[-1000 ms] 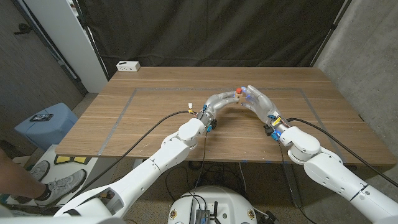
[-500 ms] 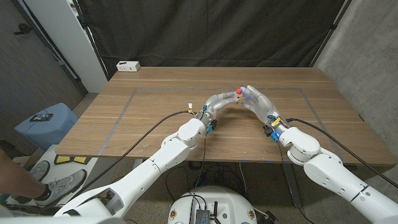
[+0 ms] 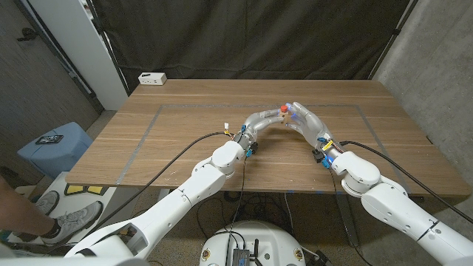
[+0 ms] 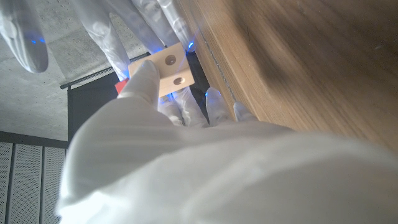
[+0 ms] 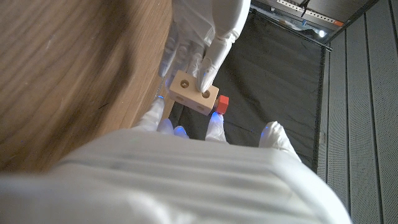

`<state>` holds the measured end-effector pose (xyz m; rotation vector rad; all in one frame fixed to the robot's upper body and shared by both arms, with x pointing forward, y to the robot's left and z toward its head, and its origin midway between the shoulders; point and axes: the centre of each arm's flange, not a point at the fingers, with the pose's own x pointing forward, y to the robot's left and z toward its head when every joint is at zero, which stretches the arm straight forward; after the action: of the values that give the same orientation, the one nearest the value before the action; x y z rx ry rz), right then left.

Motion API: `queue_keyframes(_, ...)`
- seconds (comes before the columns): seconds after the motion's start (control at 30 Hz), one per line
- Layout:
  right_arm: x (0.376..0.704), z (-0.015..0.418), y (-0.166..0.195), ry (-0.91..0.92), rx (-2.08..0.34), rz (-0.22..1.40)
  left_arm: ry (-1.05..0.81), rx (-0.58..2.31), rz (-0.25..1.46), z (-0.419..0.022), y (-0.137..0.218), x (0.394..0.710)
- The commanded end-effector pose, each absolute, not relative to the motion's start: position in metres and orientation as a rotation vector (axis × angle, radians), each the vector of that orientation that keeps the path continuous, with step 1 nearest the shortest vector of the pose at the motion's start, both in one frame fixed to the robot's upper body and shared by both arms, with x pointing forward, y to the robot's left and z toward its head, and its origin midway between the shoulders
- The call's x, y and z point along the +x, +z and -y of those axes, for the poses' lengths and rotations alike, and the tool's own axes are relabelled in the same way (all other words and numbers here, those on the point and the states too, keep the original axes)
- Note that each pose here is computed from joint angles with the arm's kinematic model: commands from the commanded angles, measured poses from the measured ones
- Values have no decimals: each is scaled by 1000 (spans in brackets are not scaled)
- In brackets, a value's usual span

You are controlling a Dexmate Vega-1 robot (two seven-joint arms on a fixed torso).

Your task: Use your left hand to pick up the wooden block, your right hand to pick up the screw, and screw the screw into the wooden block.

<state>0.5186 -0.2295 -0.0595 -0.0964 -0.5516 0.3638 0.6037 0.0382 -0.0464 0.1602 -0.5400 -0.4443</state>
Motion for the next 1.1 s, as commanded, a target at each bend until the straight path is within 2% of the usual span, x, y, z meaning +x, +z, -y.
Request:
queue_keyframes(0.03, 516, 229, -62, 353, -98, 552, -442, 157, 543, -39, -45, 605)
queue_keyframes(1.1, 506, 226, -67, 358, -111, 539, -434, 148, 537, -39, -48, 608)
